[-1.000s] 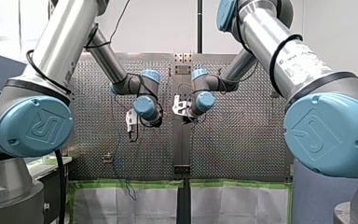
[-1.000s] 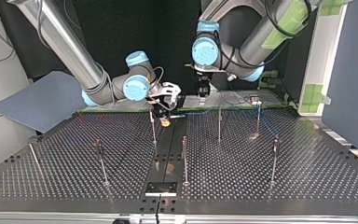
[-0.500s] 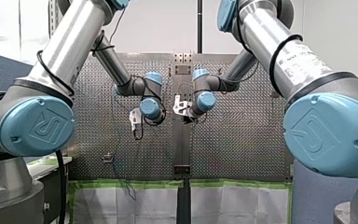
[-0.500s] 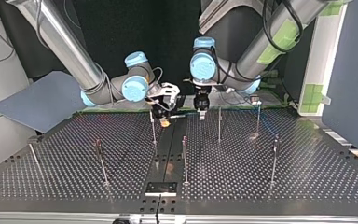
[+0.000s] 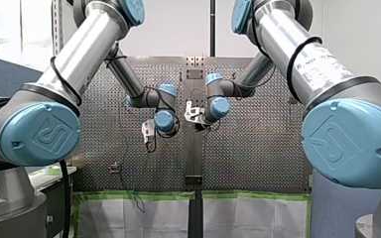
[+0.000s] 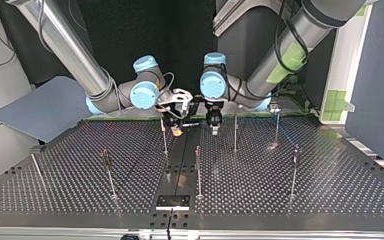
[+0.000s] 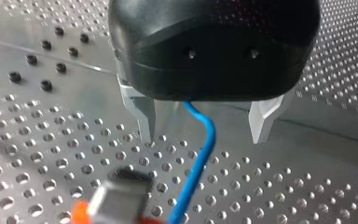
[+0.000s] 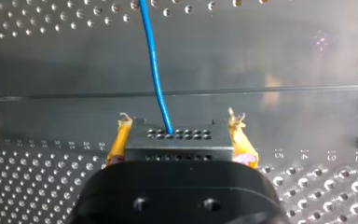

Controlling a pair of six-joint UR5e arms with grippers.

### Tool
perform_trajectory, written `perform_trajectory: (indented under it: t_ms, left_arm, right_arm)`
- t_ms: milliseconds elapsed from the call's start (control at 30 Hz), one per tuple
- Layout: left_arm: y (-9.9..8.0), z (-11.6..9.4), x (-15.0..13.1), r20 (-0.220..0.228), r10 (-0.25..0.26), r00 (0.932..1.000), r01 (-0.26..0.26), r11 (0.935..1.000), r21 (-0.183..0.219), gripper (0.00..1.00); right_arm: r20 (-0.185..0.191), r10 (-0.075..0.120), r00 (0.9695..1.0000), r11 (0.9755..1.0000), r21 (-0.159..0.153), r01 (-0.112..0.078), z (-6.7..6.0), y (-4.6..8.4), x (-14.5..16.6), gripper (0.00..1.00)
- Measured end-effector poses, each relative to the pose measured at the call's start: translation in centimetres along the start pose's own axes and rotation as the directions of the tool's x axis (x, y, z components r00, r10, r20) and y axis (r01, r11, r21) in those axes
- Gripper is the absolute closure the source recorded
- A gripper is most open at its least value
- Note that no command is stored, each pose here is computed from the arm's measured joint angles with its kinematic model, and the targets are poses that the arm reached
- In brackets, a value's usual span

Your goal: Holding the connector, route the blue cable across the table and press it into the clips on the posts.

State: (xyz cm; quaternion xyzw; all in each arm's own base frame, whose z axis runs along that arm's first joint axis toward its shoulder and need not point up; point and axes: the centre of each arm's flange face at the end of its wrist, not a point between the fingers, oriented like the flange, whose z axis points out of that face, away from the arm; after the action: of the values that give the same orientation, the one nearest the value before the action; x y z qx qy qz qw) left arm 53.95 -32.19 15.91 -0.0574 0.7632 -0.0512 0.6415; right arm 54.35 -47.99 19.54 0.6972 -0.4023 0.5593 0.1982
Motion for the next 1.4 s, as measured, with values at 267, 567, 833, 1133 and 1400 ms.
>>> perform_trajectory:
  t_ms: [267, 567, 833, 1133, 1400]
  left_arm:
    - [-0.7, 0.1, 0.1, 0.011, 0.005, 0.9999, -0.005, 1.0, -0.001, 0.0]
    - [-0.9, 0.0, -0.1, 0.04, 0.0, 0.9992, 0.001, 0.9995, -0.033, 1.0]
    - [-1.0, -0.3, -0.1, 0.048, -0.006, 0.9988, 0.009, 0.9983, -0.058, 1.0]
    - [-1.7, -1.5, -1.3, 0.041, -0.007, 0.9991, 0.01, 0.998, -0.062, 1.0]
    - [-2.1, -3.4, -4.4, 0.056, -0.009, 0.9984, 0.014, 0.9954, -0.094, 1.0]
  right_arm:
    - [0.0, 0.001, 1.0, 1.0, -0.002, -0.001, 0.0, 0.2, 0.0, 1.0]
    - [-0.001, 0.005, 1.0, 1.0, -0.006, -0.005, 0.1, 0.6, 0.1, 1.0]
    - [-0.001, 0.003, 1.0, 1.0, -0.005, -0.004, 0.1, 0.6, 0.1, 1.0]
    - [-0.008, 0.002, 1.0, 1.0, -0.001, -0.002, 0.0, 0.5, 1.0, 1.0]
    - [-0.047, 0.005, 0.9989, 1.0, 0.005, -0.005, -1.5, -0.1, 4.4, 1.0]
